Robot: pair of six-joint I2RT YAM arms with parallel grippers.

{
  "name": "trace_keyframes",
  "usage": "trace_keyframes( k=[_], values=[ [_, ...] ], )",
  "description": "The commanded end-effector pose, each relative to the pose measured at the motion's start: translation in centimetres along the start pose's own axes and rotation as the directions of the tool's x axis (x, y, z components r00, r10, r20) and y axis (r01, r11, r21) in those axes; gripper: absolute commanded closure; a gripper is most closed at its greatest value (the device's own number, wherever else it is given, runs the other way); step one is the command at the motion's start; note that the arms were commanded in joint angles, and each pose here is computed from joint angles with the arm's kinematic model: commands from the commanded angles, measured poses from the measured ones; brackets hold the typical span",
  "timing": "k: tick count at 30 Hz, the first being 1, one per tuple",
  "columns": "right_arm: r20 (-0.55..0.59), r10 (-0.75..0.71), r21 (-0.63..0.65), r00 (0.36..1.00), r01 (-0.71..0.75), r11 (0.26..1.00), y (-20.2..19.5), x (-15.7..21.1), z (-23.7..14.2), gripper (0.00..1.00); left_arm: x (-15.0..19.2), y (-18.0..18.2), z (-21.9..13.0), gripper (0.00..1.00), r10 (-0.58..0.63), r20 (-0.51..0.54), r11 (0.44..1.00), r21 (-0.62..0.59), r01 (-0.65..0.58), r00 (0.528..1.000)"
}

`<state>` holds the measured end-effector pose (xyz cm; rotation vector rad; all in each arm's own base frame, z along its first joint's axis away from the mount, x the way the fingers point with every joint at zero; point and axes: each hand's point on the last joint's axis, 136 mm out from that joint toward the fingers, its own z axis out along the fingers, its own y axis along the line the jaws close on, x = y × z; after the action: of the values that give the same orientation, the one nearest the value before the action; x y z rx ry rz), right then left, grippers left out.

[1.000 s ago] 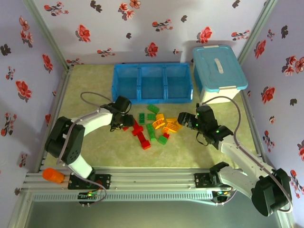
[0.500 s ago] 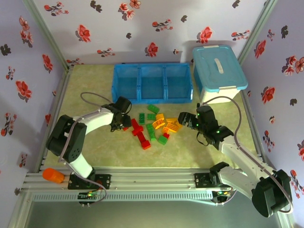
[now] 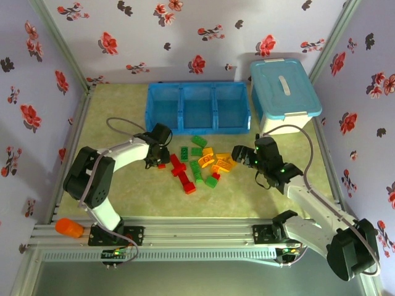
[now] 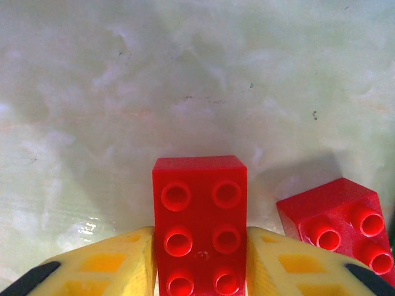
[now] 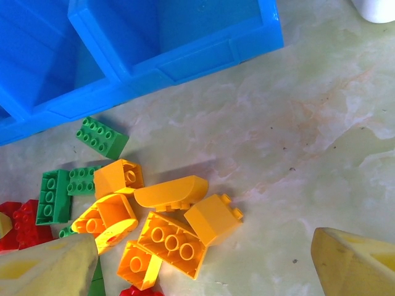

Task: Sort the legos into containers by color
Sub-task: Pick up the lego from the center of the table.

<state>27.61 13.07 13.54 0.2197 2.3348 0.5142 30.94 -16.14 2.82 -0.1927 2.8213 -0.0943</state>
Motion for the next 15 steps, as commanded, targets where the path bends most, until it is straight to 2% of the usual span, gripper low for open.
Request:
trace_keyframes(
  k=[1,7,12,15],
  values=[
    [0.012,0.003,0.009,1.0,-0.003,1.0,0.1,-0.4,0.3,0.1,0.5,0.7,0.6,0.58,0.026,-0.025,0.999,-0.039,-0.027,0.999],
    [0.007,0.007,0.017,1.0,-0.007,1.0,-0.1,-0.2,0.7,0.1,0.4,0.6,0.8,0.59,0.032,-0.035,0.998,-0.046,-0.034,0.999],
    [0.012,0.011,0.021,1.0,-0.011,1.0,-0.2,-0.1,0.7,0.1,-0.1,0.2,0.3,0.77,0.044,-0.028,0.998,-0.04,-0.045,0.999],
    [0.017,0.014,0.022,1.0,-0.015,1.0,-0.3,-0.1,0.6,0.11,-1.2,-0.2,-1.1,0.78,0.052,0.005,0.998,-0.032,-0.052,0.999]
  ],
)
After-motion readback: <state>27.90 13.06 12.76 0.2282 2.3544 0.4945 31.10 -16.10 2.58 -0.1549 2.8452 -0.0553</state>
